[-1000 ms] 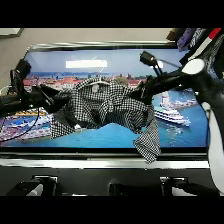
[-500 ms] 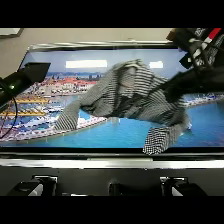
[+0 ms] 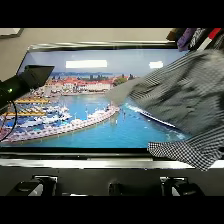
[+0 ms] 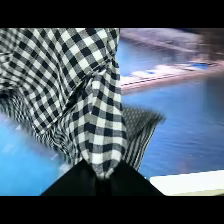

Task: Fold the clothes and pants, and hang the long-sleeved shirts on hangers.

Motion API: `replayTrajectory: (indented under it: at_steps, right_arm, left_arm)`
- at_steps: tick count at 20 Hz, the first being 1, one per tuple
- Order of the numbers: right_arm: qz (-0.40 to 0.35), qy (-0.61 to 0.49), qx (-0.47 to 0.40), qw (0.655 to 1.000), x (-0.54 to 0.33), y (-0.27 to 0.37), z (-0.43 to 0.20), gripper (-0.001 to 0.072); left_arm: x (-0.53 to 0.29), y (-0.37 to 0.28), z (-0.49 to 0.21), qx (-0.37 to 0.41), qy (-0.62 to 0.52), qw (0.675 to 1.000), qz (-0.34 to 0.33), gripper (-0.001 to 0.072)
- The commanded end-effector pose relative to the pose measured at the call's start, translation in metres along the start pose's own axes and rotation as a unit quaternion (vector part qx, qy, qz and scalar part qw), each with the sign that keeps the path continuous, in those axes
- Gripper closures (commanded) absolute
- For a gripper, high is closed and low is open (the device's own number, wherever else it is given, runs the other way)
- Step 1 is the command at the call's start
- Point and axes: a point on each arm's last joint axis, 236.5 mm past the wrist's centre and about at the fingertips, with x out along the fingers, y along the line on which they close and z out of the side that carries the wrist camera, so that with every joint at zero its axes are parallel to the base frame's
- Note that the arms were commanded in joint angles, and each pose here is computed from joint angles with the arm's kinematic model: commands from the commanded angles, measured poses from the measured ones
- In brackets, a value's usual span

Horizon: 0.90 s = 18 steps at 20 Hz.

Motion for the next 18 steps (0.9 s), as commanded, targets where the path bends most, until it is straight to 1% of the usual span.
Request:
replayTrajectory:
  at_steps: [1, 4, 6, 8, 10, 11, 14, 16, 18]
  right_arm:
    - [-0.159, -0.089, 0.154, 0.971, -0.048, -0.093, 0.008, 0.0674]
    - [-0.277, -0.076, 0.165, 0.944, -0.071, -0.143, -0.009, 0.0675]
    - [-0.35, -0.099, 0.157, 0.918, -0.09, -0.17, -0.001, 0.0675]
    - [-0.395, -0.119, 0.111, 0.904, -0.096, -0.181, 0.021, 0.0675]
    - [-0.445, -0.116, 0.072, 0.885, -0.095, -0.188, 0.036, 0.0675]
    - [-0.461, -0.115, 0.067, 0.877, -0.093, -0.192, 0.042, 0.0675]
    - [-0.496, -0.112, 0.121, 0.852, -0.088, -0.221, 0.045, 0.0674]
    - [-0.489, -0.121, 0.164, 0.848, -0.087, -0.24, 0.05, 0.0674]
    - [-0.49, -0.145, 0.205, 0.835, -0.095, -0.259, 0.058, 0.0674]
  left_arm:
    - [-0.001, -0.009, -0.015, -0.002, 0.032, 0.999, -0.019, 0.0096]
    - [-0.001, -0.01, -0.019, -0.003, 0.04, 0.999, -0.021, 0.0096]
    - [-0.001, -0.01, -0.019, -0.004, 0.039, 0.999, -0.021, 0.0096]
    - [-0.001, -0.01, -0.02, -0.004, 0.041, 0.999, -0.022, 0.0097]
    - [-0.001, -0.011, -0.022, -0.004, 0.045, 0.999, -0.024, 0.0098]
    - [-0.001, -0.011, -0.022, -0.004, 0.045, 0.999, -0.023, 0.0097]
    - [-0.001, -0.011, -0.022, -0.004, 0.045, 0.999, -0.024, 0.0098]
    - [-0.001, -0.011, -0.022, -0.004, 0.045, 0.999, -0.023, 0.0098]
    - [-0.001, -0.008, -0.023, 0.001, 0.047, 0.999, -0.019, 0.0098]
